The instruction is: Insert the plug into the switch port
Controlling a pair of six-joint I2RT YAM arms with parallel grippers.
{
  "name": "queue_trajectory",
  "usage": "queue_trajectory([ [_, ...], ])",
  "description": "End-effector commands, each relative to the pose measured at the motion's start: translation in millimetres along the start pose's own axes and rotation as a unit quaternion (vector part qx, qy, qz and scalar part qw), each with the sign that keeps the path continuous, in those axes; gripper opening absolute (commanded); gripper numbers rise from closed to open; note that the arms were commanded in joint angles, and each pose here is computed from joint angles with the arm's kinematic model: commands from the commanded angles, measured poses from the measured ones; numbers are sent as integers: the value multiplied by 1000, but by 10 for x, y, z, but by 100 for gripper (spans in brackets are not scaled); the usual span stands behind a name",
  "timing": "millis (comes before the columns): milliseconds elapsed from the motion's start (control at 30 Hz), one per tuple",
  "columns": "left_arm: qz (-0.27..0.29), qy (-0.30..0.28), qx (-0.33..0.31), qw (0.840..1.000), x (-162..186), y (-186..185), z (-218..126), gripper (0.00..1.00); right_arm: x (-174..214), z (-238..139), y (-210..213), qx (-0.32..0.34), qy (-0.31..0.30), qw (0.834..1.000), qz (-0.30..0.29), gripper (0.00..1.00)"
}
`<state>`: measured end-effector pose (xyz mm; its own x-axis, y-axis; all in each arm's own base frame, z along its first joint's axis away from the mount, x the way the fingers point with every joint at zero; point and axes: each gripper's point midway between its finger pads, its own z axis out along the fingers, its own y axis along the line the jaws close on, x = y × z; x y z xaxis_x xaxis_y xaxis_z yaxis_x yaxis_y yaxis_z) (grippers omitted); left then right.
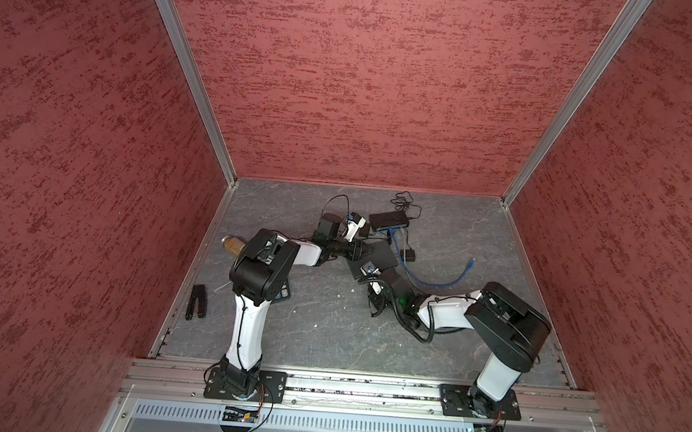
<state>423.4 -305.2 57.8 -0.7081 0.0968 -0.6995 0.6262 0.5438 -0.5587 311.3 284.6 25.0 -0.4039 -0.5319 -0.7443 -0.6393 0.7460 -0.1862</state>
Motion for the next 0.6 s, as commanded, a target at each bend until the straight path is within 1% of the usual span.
queue_trajectory([
  [0,-31,32,-10,999,299,132,53,41,8,22,4,9,12,1000,-16,33],
  [200,-27,28,-10,999,282,130,51,41,44,70,39,17,24,999,-35,33],
  [400,-24,26,-9,999,267,127,43,41,52,70,67,16,22,999,-40,23],
  [567,-19,23,-7,1000,231,108,34,41,89,47,79,12,22,999,-37,18],
])
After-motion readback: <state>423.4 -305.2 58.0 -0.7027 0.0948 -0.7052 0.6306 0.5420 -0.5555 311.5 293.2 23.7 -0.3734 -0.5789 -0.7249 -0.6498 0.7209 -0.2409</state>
